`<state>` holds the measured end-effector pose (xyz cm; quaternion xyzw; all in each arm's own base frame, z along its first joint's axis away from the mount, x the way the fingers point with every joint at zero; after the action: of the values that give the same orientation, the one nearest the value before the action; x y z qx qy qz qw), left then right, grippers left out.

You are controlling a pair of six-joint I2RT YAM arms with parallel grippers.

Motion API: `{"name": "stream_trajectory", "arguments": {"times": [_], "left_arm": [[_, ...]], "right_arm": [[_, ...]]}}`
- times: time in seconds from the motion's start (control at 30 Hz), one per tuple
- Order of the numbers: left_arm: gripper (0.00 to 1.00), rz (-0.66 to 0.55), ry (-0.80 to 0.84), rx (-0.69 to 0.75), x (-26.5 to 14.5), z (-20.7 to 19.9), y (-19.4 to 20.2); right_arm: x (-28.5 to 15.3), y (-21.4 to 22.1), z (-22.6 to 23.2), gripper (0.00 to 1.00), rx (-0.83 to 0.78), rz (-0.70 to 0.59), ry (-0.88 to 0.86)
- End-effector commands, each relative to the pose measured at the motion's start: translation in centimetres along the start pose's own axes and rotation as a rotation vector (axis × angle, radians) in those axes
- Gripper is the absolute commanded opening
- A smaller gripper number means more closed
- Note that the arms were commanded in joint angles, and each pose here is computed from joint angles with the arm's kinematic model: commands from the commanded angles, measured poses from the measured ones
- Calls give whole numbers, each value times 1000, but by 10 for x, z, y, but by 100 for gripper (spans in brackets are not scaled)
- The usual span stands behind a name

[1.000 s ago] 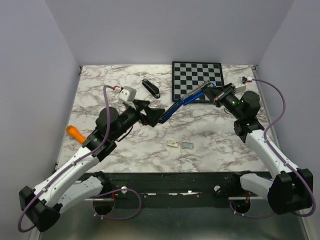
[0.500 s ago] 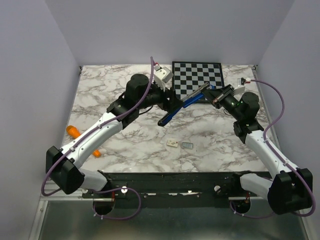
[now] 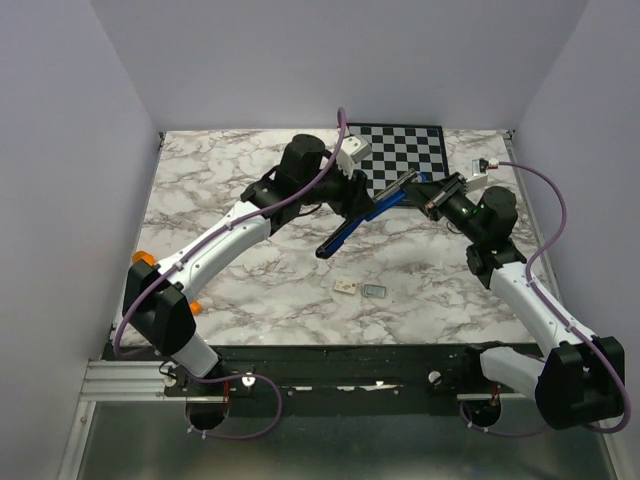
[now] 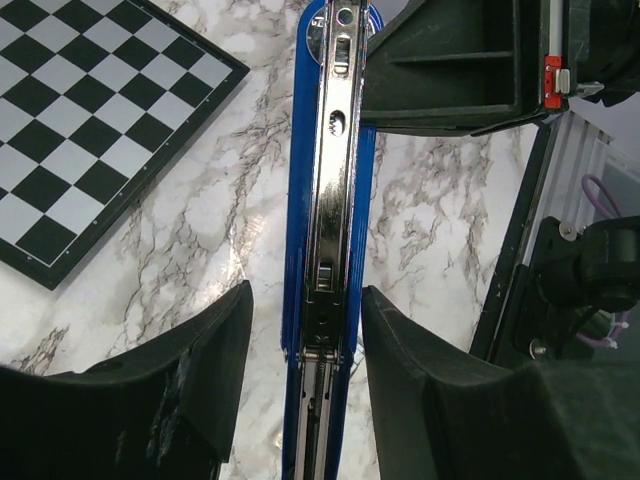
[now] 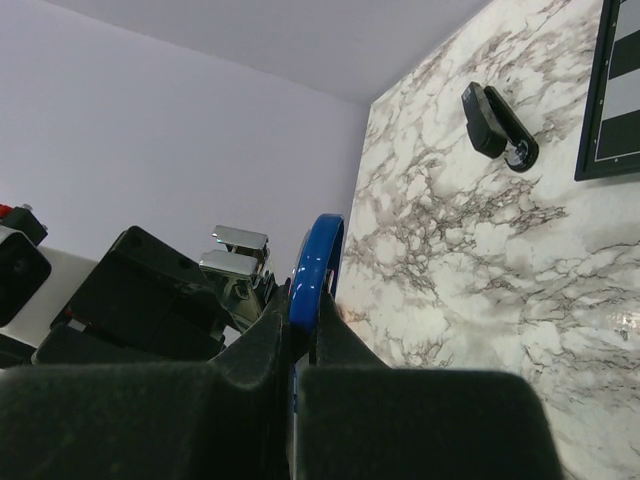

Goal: Load the staples into the stapler

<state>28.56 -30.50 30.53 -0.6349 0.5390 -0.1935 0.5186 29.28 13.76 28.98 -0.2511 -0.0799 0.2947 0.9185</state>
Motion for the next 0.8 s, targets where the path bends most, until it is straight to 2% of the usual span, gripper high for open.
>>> {"name": "stream_trajectory", "arguments": {"times": [0.0,0.1,0.27,0.37,0.4,0.5,0.6,0.67,0.7,0.77], "left_arm": [[54,33,72,25,4,-6,-3],[52,50,97,19,6,-6,-1],[43,82,127,6,9,-7,4],[31,79,128,9,10,-6,5],[21,84,128,8,11,-6,7],[3,86,102,28,9,-3,8],[0,87,61,44,3,6,9],[0,90,30,47,-2,16,12],[0,95,17,42,-4,20,15],[0,97,-16,26,-13,36,16]], "right_arm": [[-5,-4,19,1,-12,-13,-89],[-6,-4,18,1,-11,-12,-88],[-6,-2,17,1,-6,-5,-90],[-6,-2,17,1,-8,1,-93],[-6,-2,17,1,-7,-1,-93],[-6,1,16,1,-11,14,-93],[-8,4,11,1,-18,31,-76],[-9,7,8,7,-29,46,-61],[-10,8,6,18,-36,52,-55],[-13,13,2,31,-51,72,-34]]}}
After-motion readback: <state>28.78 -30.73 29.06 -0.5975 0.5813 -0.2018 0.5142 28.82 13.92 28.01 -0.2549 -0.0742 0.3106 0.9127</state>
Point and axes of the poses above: each gripper's point midway between its finger pads, its own x axis out along the fingers, its own z axis along the line the jaws close on, y = z × x, the point moved 6 cm from there along -x, back along the fingers, and after that the axes turned 7 degrees about -x, right-handed, at the moved point
